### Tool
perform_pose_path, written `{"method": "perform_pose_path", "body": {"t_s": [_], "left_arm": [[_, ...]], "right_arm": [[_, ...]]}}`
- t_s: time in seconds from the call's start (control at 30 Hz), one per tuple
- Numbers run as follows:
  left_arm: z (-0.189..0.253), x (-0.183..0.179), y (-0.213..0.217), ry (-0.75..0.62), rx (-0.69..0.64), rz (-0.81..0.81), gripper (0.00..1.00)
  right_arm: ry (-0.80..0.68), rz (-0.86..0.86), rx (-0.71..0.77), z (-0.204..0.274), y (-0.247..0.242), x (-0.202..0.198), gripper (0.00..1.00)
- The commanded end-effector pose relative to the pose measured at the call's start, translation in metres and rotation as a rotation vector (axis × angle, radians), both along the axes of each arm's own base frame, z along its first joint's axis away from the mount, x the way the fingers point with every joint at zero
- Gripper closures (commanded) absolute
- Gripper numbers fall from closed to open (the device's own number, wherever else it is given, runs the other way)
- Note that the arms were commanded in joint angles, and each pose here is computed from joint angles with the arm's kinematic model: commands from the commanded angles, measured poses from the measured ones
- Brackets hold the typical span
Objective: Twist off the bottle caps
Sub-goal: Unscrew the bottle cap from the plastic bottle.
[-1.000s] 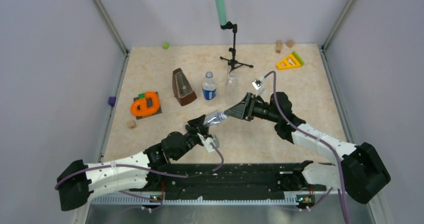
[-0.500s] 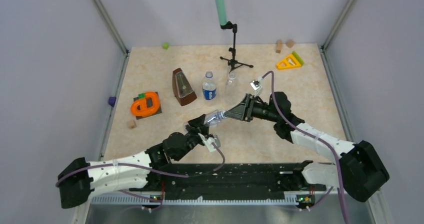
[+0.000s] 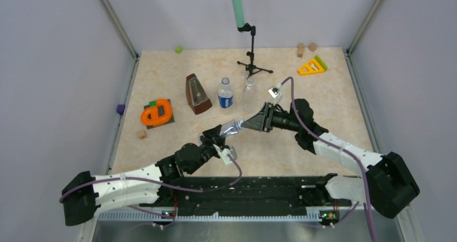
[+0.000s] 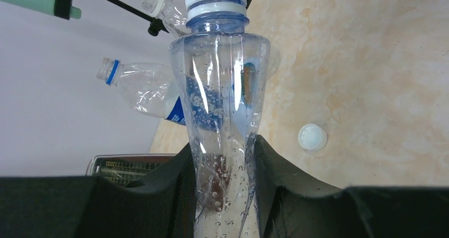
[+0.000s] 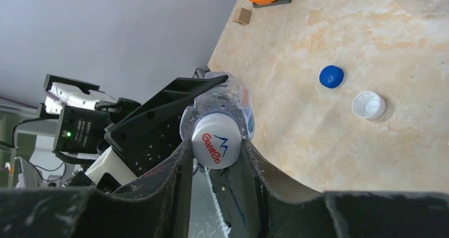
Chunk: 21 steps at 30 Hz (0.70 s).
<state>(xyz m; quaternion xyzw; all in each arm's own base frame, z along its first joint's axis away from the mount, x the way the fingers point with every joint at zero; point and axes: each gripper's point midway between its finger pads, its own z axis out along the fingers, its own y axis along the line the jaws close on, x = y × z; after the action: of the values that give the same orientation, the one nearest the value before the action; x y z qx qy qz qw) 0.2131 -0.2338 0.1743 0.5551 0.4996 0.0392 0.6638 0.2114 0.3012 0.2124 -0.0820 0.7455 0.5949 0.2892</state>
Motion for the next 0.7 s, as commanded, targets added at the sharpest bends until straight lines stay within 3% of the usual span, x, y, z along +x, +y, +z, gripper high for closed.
{"method": "perform_pose_path", "body": {"t_s": [0.0,0.1,0.47,0.67], "left_arm": [[0.017,-0.009,-0.009,0.081,-0.106,-0.037,1.0],[0.015,-0.014,-0.012,0.134,-0.112,-0.059,1.0],[0.032,-0.047,-0.019,0.391,-0.271,-0.37,1.0],[0.033,-0.057,-0.027,0.503,-0.255,-0.45,1.0]], "right_arm": [[-0.135,0.026,0.0,0.022,0.003,0.003,0.93],[-0.184,0.018,-0.023,0.021,-0.001,0.002,1.0],[-0.424,0.059,-0.024,0.022,-0.019,-0.023,1.0],[-0.515,0.096,-0.035,0.023,-0.023,-0.036,1.0]]}}
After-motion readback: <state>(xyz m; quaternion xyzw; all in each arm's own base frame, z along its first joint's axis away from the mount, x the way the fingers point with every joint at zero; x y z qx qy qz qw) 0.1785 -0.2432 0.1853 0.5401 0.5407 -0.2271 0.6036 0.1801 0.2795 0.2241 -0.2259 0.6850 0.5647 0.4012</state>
